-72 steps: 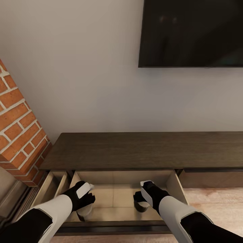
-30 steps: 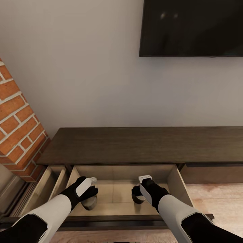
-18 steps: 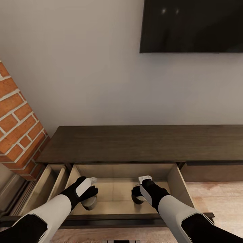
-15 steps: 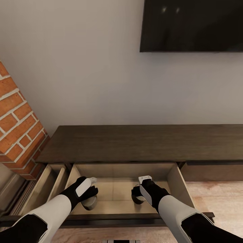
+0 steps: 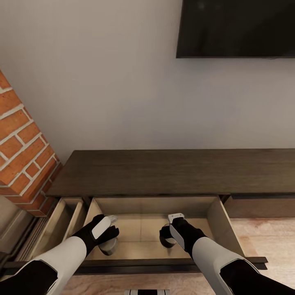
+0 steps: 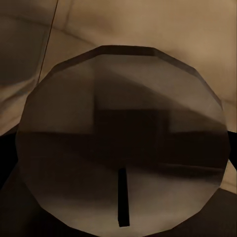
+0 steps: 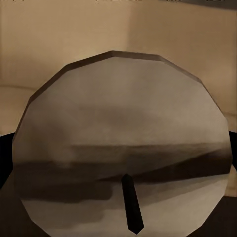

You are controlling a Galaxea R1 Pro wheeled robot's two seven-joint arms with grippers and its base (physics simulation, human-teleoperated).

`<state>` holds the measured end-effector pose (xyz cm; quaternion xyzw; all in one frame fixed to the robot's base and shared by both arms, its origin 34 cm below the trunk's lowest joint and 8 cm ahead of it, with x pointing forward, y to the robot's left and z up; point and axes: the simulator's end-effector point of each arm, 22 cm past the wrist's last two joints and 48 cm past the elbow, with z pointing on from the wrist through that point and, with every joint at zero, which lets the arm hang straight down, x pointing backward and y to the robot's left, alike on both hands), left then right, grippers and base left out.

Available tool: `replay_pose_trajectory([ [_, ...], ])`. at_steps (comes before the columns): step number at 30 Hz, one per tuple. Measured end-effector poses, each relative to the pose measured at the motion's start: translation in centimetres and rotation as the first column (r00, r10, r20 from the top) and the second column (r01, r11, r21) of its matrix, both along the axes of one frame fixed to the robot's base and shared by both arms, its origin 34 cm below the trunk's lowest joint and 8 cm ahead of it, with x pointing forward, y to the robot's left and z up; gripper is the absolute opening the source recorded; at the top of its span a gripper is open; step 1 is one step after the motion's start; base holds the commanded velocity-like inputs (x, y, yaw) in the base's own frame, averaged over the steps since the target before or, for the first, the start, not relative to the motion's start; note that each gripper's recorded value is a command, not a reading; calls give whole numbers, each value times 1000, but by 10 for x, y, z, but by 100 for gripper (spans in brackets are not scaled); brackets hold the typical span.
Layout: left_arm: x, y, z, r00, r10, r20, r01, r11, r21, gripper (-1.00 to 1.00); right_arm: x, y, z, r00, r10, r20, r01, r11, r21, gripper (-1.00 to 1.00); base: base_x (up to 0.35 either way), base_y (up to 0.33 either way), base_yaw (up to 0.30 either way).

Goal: Place each of the two pumpkins and all three candles from the living room inside a cabinet in the living room (use any cabinet), then make sure every cabinet is closed, and position the cauldron so it is next to a table in the living room.

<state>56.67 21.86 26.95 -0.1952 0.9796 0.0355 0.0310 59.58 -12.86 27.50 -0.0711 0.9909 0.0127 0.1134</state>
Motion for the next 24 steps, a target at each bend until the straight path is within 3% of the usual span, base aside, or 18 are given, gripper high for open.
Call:
replay_pose_trajectory([
  [6, -1, 9, -3, 1000, -4, 19, 3, 1000, 9, -100, -17, 1, -10, 1000, 19, -21, -19, 1000, 1, -100, 0, 1, 0],
  [11, -24, -3, -10, 999, -15, -31, 15, 1000, -1, -100, -12, 3, -9, 1000, 10, 5, -10, 1000, 13, -100, 0, 0, 0],
  [24, -24, -4, -11, 999, -18, -33, 18, 1000, 0, -100, -13, 3, -10, 1000, 10, 5, -10, 1000, 13, -100, 0, 0, 0],
])
